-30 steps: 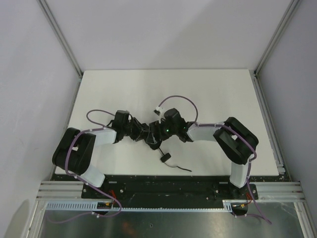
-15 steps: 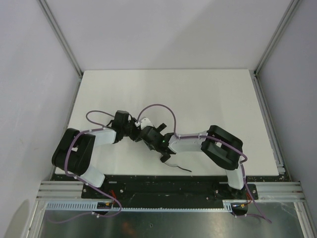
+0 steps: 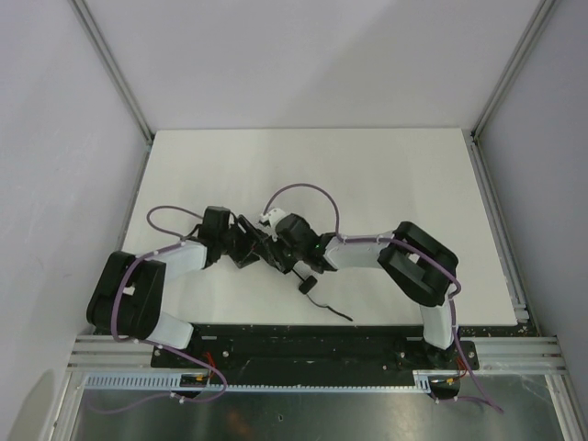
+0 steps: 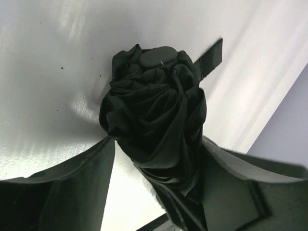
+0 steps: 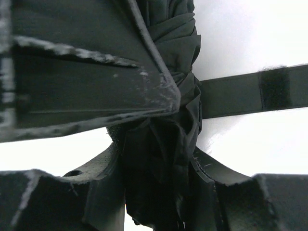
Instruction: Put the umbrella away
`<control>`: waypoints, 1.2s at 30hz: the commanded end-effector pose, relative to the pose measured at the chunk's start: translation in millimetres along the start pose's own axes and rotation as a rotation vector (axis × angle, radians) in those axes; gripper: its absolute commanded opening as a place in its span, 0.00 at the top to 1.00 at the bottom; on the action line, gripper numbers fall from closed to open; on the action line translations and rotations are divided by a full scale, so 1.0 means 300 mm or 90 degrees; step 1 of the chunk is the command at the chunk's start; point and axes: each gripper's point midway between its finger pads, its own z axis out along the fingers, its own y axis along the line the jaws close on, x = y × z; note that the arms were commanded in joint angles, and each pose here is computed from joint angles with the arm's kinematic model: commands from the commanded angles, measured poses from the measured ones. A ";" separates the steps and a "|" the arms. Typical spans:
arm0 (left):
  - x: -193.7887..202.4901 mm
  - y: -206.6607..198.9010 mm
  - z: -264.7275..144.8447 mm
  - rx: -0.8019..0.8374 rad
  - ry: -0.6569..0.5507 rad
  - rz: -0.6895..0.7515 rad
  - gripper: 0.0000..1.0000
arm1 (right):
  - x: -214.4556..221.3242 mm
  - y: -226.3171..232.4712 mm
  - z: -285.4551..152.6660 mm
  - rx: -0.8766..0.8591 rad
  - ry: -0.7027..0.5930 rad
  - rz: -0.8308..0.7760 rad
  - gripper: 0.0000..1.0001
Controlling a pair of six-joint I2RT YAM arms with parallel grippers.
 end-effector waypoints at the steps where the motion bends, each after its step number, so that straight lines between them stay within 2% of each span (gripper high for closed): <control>1: 0.051 0.145 -0.025 -0.096 0.032 0.040 0.28 | 0.255 -0.063 0.006 -0.103 0.161 0.078 1.00; 9: 0.055 0.211 0.024 -0.141 0.054 0.057 0.25 | 0.244 -0.035 -0.002 -0.233 0.161 0.125 1.00; 14: 0.059 0.264 0.036 -0.174 0.049 0.055 0.32 | 0.222 -0.014 -0.012 -0.290 0.150 0.144 1.00; 17: 0.059 0.283 0.041 -0.180 0.040 0.054 0.51 | 0.203 0.005 -0.021 -0.323 0.141 0.149 1.00; 20: 0.058 0.277 0.039 -0.169 0.032 0.048 0.82 | 0.192 -0.007 -0.023 -0.313 0.137 0.158 1.00; 23: 0.063 0.264 0.034 -0.158 0.031 0.039 0.97 | 0.181 -0.053 -0.023 -0.246 0.134 0.155 0.87; 30: 0.096 0.258 0.022 -0.148 0.047 -0.006 1.00 | 0.074 -0.085 -0.062 -0.112 0.071 0.079 0.44; 33: 0.106 0.257 0.023 -0.151 0.056 -0.022 1.00 | 0.059 -0.079 -0.074 -0.055 0.067 0.036 0.34; 36: 0.117 0.260 0.025 -0.162 0.072 -0.040 1.00 | 0.079 -0.104 -0.064 0.043 0.087 0.002 0.32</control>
